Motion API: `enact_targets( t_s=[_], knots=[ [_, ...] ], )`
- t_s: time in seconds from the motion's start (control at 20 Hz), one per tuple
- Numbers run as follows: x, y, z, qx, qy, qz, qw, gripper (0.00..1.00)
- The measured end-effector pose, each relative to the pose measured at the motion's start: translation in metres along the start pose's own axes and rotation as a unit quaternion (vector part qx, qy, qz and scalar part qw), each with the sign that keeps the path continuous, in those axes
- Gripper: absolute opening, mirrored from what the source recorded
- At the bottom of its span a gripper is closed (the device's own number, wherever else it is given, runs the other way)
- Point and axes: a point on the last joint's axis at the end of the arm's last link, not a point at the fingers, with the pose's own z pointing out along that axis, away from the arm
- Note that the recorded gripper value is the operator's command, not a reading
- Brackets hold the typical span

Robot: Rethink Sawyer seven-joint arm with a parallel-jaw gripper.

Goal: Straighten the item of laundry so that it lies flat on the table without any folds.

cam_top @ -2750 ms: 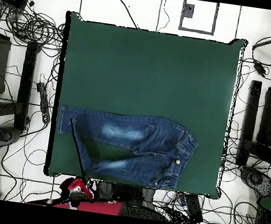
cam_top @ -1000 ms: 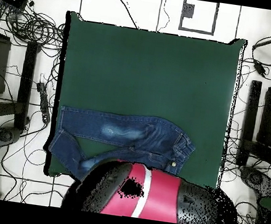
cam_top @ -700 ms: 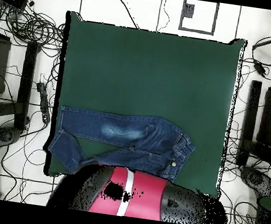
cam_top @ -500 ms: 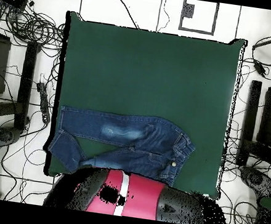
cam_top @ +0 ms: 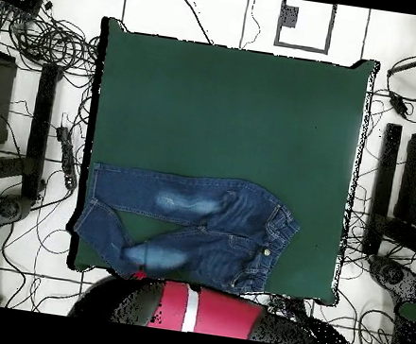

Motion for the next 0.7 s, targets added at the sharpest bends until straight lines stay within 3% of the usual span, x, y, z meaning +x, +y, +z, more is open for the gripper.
enact_targets(
  t_s=[0.35,0.55,0.7],
  knots=[
    [-0.024,0.011,-0.037,0.041,0.011,0.022,0.9988,1.00],
    [-0.045,0.014,-0.076,0.060,0.029,0.046,0.9967,1.00],
    [-0.062,0.012,-0.094,0.069,0.029,0.065,0.9951,1.00]
  ],
)
